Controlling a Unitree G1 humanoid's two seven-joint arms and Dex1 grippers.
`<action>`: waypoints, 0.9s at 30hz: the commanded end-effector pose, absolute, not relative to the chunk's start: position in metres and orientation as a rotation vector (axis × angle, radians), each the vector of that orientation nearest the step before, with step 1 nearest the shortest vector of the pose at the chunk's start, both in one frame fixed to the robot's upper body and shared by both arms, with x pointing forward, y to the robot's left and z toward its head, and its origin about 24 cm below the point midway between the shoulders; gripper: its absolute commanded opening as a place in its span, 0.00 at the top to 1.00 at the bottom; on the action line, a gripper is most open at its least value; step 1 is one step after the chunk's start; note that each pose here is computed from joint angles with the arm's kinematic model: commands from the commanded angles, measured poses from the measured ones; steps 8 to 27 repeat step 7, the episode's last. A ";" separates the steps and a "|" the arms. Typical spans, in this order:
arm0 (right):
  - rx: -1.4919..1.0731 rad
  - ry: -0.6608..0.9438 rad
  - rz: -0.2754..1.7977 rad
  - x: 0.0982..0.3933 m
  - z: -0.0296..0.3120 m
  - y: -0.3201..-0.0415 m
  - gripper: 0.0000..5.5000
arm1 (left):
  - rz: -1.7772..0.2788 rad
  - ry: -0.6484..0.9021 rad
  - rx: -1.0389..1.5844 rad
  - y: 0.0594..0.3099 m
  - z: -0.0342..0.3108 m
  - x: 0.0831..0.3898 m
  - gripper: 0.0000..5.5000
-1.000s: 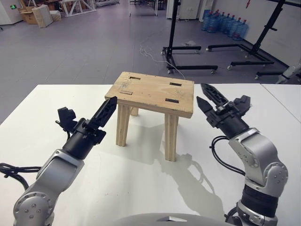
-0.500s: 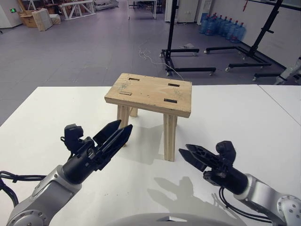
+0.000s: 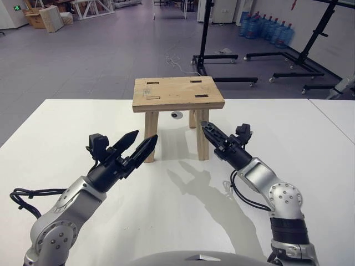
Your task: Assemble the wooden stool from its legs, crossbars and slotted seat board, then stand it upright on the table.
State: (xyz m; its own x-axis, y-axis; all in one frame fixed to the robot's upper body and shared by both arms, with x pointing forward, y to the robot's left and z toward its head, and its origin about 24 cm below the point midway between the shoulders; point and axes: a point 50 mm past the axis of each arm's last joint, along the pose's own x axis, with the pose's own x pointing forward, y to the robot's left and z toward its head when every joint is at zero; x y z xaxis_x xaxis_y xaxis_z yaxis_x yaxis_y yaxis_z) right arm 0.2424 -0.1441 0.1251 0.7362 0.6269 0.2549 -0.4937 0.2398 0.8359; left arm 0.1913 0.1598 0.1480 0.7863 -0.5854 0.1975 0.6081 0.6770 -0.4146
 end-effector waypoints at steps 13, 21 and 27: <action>0.148 -0.628 0.473 0.244 0.209 -0.124 0.36 | -0.505 -0.702 -0.161 0.150 0.257 0.209 0.11; 0.148 -0.628 0.473 0.244 0.209 -0.124 0.36 | -0.505 -0.702 -0.161 0.150 0.257 0.209 0.11; 0.148 -0.628 0.473 0.244 0.209 -0.124 0.36 | -0.505 -0.702 -0.161 0.150 0.257 0.209 0.11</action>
